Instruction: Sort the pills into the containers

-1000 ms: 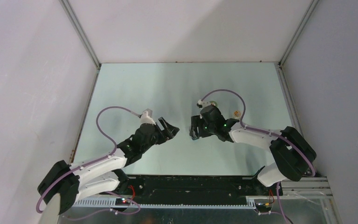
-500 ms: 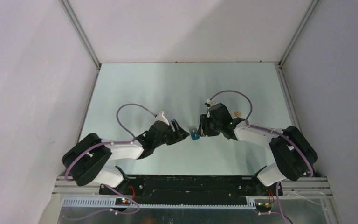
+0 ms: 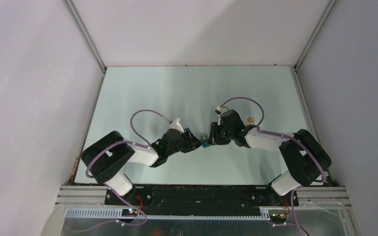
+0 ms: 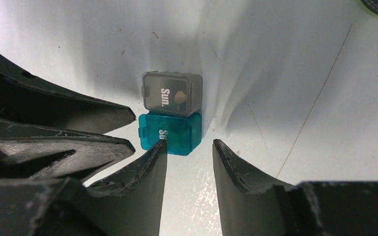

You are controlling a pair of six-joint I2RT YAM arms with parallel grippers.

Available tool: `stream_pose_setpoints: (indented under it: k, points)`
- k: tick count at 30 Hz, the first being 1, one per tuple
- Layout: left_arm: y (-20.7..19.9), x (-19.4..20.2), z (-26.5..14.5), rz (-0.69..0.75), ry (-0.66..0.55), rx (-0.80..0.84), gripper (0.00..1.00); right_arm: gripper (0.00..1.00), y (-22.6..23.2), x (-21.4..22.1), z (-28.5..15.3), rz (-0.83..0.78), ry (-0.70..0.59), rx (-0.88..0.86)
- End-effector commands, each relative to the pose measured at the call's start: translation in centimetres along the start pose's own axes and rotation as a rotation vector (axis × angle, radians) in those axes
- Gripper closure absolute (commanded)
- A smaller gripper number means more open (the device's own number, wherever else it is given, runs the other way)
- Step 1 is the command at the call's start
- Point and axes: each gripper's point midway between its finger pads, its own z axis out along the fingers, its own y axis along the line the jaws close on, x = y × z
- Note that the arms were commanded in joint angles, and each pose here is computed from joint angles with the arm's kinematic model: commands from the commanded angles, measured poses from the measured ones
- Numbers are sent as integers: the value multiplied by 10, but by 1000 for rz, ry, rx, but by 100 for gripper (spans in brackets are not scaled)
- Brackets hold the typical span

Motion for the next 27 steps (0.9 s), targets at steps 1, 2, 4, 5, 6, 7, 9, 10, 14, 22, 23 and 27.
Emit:
stream_pose_setpoints:
  k: [1, 2, 4, 5, 6, 7, 9, 10, 14, 22, 23, 27]
  points:
    - [-16, -5, 7, 27, -15, 65, 56, 58, 3, -5, 6, 5, -22, -29]
    - [-17, -5, 8, 27, -14, 66, 59, 58, 2, -5, 6, 5, -24, -29]
    - [-14, -4, 10, 28, -11, 57, 64, 59, 2, -5, 6, 8, -25, -27]
    - [-11, -2, 11, 29, -8, 49, 66, 59, 1, -5, 7, 8, -23, -26]
    - [-10, -2, 11, 29, -8, 45, 66, 59, 1, -5, 7, 11, -23, -28]
    - [-8, -2, 12, 30, -7, 37, 67, 59, 1, -5, 7, 12, -22, -28]
    - [-5, 0, 13, 31, -5, 30, 68, 60, 1, -5, 7, 13, -20, -29]
    - [-5, 0, 13, 30, -6, 29, 68, 60, 1, -5, 7, 13, -20, -29]
    - [-6, -1, 14, 23, -11, 39, 66, 60, 1, -5, 8, 15, -21, -31]
    - [-17, -7, 10, 3, -43, 90, 59, 62, 0, -4, 9, 19, -16, -33]
    - [-17, -7, 11, 1, -44, 90, 59, 62, 1, -4, 9, 19, -16, -34]
    - [-17, -6, 15, -6, -36, 86, 61, 65, 1, -4, 10, 21, -14, -40]
